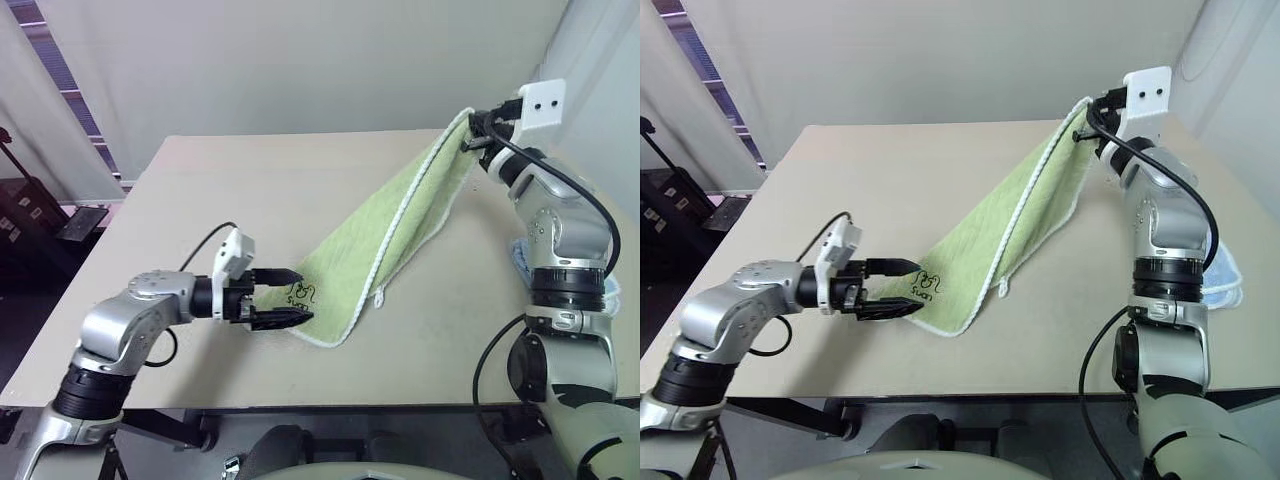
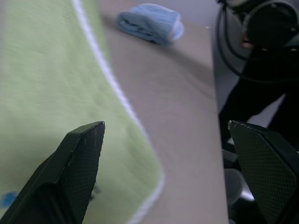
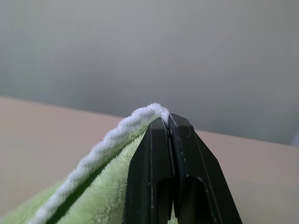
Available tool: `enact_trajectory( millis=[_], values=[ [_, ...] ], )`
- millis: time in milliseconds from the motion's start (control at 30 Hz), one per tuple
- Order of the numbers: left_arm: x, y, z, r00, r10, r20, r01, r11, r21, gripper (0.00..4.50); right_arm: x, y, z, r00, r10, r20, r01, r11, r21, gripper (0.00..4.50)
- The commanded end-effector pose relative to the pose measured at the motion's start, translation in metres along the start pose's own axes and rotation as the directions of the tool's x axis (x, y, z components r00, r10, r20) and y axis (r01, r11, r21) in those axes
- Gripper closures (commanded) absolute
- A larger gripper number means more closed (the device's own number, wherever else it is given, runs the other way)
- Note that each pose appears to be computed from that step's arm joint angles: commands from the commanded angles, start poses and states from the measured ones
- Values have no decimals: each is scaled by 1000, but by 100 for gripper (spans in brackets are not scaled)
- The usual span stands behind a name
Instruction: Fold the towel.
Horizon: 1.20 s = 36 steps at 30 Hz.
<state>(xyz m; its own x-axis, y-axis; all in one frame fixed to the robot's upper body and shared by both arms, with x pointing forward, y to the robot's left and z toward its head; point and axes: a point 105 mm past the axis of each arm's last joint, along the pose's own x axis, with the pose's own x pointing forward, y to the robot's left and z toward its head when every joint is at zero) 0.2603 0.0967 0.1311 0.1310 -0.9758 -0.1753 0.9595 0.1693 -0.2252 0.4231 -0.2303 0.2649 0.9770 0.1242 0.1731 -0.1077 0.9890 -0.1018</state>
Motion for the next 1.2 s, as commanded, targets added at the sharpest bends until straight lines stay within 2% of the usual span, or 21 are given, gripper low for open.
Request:
enact_trajectory(
  millis=[33, 167, 333, 600, 767, 1000, 1100, 1200],
  values=[
    [14, -4, 6, 998, -58, -9, 58, 997, 54, 0, 7, -5, 43, 990, -59, 126, 56, 998, 24, 449],
    [39, -6, -11, 991, -127, -50, 125, 991, -39, 0, 17, 9, 56, 987, -35, 154, 29, 999, 42, 449],
    [70, 9, -40, 982, -88, -168, 93, 995, 24, 0, 24, 23, 58, 986, -18, 165, 9, 999, 53, 449],
    [107, 31, -33, 994, -1, -108, 11, 996, 89, 0, 23, 29, 51, 988, -9, 152, 0, 998, 60, 449],
    [115, 31, -50, 979, -13, -202, 42, 989, 139, 0, 22, 25, 49, 989, -20, 147, 10, 998, 66, 449],
    [122, 43, -65, 956, 63, -286, 2, 975, 221, 0, 20, 19, 48, 988, -44, 145, 36, 998, 59, 449],
    [127, 38, -61, 963, 36, -266, 7, 988, 156, 0, 19, 18, 47, 988, -48, 145, 40, 997, 62, 449],
    [124, 42, -73, 940, 59, -337, 5, 983, 186, 97, 17, 19, 48, 987, -47, 151, 39, 998, 54, 450]
  ],
)
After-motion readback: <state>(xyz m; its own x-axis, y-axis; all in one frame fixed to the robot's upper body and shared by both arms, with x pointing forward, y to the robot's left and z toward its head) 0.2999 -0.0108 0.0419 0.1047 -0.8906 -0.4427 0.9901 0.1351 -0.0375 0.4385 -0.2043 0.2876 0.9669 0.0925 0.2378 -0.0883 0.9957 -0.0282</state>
